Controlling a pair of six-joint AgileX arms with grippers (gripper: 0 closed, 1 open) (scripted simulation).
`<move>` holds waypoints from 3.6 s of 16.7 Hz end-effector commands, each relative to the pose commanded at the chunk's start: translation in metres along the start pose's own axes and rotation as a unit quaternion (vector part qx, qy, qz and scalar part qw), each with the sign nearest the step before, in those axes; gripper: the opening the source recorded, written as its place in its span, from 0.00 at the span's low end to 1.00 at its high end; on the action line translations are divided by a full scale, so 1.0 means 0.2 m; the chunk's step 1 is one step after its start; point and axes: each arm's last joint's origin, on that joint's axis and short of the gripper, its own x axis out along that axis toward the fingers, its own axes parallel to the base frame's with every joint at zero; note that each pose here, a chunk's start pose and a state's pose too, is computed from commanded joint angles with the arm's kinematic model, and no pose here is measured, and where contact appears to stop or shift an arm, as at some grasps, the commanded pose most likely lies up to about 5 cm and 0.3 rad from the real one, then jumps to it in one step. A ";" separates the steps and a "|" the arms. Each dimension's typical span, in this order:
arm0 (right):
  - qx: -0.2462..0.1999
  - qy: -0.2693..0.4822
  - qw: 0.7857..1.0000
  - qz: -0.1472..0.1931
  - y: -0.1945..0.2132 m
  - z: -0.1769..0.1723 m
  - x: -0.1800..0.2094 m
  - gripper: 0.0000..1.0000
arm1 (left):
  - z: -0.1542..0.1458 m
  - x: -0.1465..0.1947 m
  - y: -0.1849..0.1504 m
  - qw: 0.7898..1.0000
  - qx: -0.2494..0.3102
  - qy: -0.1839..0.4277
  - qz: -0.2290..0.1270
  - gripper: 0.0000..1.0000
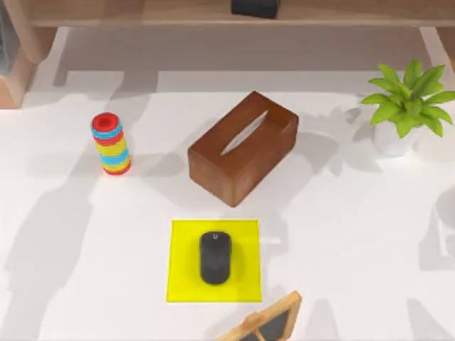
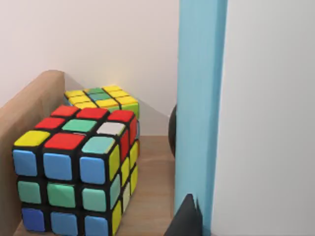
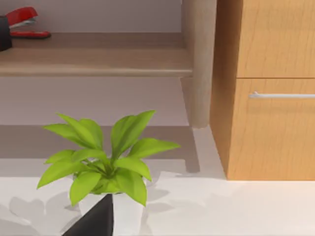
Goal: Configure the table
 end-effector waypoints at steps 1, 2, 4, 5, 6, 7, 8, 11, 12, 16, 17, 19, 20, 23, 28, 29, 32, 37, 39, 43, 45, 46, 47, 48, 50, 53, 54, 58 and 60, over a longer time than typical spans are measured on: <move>0.000 0.000 1.000 0.000 0.00 0.00 0.00 1.00 | 0.01 -0.03 0.00 1.000 0.000 0.000 0.000 0.00; 0.000 0.000 1.000 0.000 0.00 0.00 0.00 1.00 | 0.01 -0.03 0.00 1.000 0.000 0.000 0.000 0.00; 0.000 0.000 1.000 0.000 0.00 0.00 0.00 1.00 | 0.01 -0.04 0.00 1.000 0.000 0.000 0.000 0.00; 0.000 0.000 1.000 0.000 0.00 0.00 0.00 1.00 | 0.01 -0.03 0.01 1.000 0.001 -0.001 0.002 0.00; 0.000 0.000 1.000 0.000 0.00 0.00 0.00 1.00 | 0.01 -0.03 0.01 1.000 0.001 -0.001 0.002 0.00; 0.000 0.000 1.000 0.000 0.00 0.00 0.00 1.00 | 0.02 -0.03 0.02 1.000 0.000 -0.005 0.002 0.00; 0.000 0.000 1.000 0.000 0.00 0.00 0.00 1.00 | 0.04 -0.04 0.03 1.000 -0.001 -0.016 0.001 0.00; 0.000 0.000 1.000 0.000 0.00 0.00 0.00 1.00 | 0.13 -0.07 0.19 0.997 -0.002 -0.079 0.006 0.00; 0.000 0.000 1.000 0.000 0.00 0.00 0.00 1.00 | 0.15 -0.07 0.26 0.995 0.002 -0.104 0.012 0.00; 0.000 0.000 1.000 0.000 0.00 0.00 0.00 1.00 | 0.18 -0.10 0.65 0.975 0.049 -0.212 0.045 0.00; 0.000 0.000 1.000 0.000 0.00 0.00 0.00 1.00 | 0.18 -0.12 0.75 0.967 0.070 -0.240 0.054 0.00; 0.000 0.000 1.000 0.000 0.00 0.00 0.00 1.00 | 0.15 -0.17 0.96 0.947 0.121 -0.288 0.075 0.00; 0.000 0.000 1.000 0.000 0.00 0.00 0.00 1.00 | 0.12 -0.21 1.07 0.937 0.151 -0.304 0.087 0.00; 0.000 0.000 1.000 0.000 0.00 0.00 0.00 1.00 | -0.01 -0.33 1.38 0.903 0.252 -0.325 0.128 0.00; 0.000 0.000 1.000 0.000 0.00 0.00 0.00 1.00 | -0.37 -0.56 1.80 0.859 0.405 -0.249 0.192 0.00; 0.000 0.000 1.000 0.000 0.00 0.00 0.00 1.00 | -0.45 -0.60 1.86 0.853 0.429 -0.221 0.201 0.00; 0.000 0.000 1.000 0.000 0.00 0.00 0.00 1.00 | -0.73 -0.69 1.99 0.839 0.485 -0.123 0.212 0.00; 0.000 0.000 1.000 0.000 0.00 0.00 0.00 1.00 | -1.20 -0.70 2.00 0.829 0.537 0.052 0.150 0.00; 0.000 0.000 1.000 0.000 0.00 0.00 0.00 1.00 | -1.36 -0.68 1.95 0.819 0.555 0.107 0.099 0.00; 0.000 0.000 1.000 0.000 0.00 0.00 0.00 1.00 | -1.50 -0.53 1.78 0.774 0.617 0.142 -0.007 0.00; 0.000 0.000 1.000 0.000 0.00 0.00 0.00 1.00 | -1.46 -0.43 1.69 0.740 0.660 0.121 -0.042 0.00; 0.000 0.000 1.000 0.000 0.00 0.00 0.00 1.00 | -1.44 -0.39 1.65 0.726 0.677 0.109 -0.056 0.00; 0.000 0.000 1.000 0.000 0.00 0.00 0.00 1.00 | -1.43 -0.35 1.61 0.712 0.691 0.099 -0.070 0.00; 0.000 0.000 1.000 0.000 0.00 0.00 0.00 1.00 | -1.43 -0.32 1.58 0.705 0.698 0.094 -0.082 0.00; 0.000 0.000 1.000 0.000 0.00 0.00 0.00 1.00 | -1.45 -0.30 1.53 0.698 0.703 0.092 -0.101 0.00; 0.000 0.000 1.000 0.000 0.00 0.00 0.00 1.00 | -1.45 -0.30 1.53 0.698 0.703 0.092 -0.102 0.00; 0.000 0.000 1.000 0.000 0.00 0.00 0.00 1.00 | -1.45 -0.30 1.53 0.698 0.703 0.092 -0.102 0.00; 0.000 0.000 1.000 0.000 0.00 0.00 0.00 1.00 | -1.44 -0.28 1.54 0.698 0.703 0.093 -0.097 0.00; 0.000 0.000 1.000 0.000 0.00 0.00 0.00 1.00 | -1.44 -0.24 1.54 0.698 0.703 0.094 -0.095 0.00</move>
